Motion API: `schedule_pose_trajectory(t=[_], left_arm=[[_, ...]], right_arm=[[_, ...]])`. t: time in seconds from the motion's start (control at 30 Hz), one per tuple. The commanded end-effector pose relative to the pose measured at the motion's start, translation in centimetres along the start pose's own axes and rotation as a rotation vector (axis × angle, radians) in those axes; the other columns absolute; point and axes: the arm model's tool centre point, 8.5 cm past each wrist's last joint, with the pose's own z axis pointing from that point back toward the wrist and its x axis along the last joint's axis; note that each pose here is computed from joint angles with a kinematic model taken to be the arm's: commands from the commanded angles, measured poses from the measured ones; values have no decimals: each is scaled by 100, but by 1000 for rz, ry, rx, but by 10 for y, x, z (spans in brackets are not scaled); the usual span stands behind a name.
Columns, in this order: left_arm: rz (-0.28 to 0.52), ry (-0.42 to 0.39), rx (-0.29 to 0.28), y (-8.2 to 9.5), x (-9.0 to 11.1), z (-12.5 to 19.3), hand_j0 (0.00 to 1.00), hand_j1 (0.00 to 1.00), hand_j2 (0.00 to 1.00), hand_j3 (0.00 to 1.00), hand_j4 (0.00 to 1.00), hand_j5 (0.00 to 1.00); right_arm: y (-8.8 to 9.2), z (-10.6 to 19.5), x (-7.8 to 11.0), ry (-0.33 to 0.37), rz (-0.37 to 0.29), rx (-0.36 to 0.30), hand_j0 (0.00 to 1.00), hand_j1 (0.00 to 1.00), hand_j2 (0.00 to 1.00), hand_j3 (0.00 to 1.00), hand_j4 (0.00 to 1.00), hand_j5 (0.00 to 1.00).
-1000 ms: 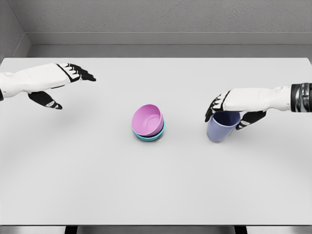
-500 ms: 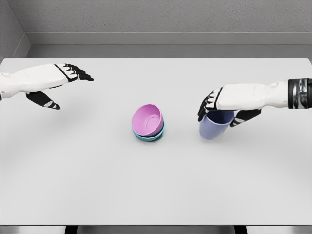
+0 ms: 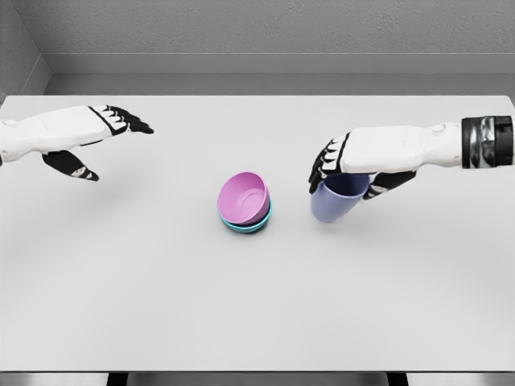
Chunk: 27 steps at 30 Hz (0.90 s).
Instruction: Stacking bowl and cup with both arms
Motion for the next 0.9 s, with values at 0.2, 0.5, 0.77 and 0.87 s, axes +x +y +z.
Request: schedule_pose_trajectory(t=[0.2,0.5,0.77,0.87], left_arm=[[17,10,3,-2,-4,1,100,100,100,100,100,100],[17,12,2,-2,-5,1,100,100,100,100,100,100],[18,11,3,-2,-5,1,100,100,100,100,100,100],[25,22,-1,-4,-8,3,100,100,100,100,100,100]], right_arm=[[-14,-9,6,-29,27,-16,72,72,72,72,72,72],[-24,-20,12,-63,57,-9,72,72,72,72,72,72],[-28,-23,16,-74,71,-7,72,72,72,72,72,72],[-30,-23,18,-79,79,-6,72,72,72,72,72,72]])
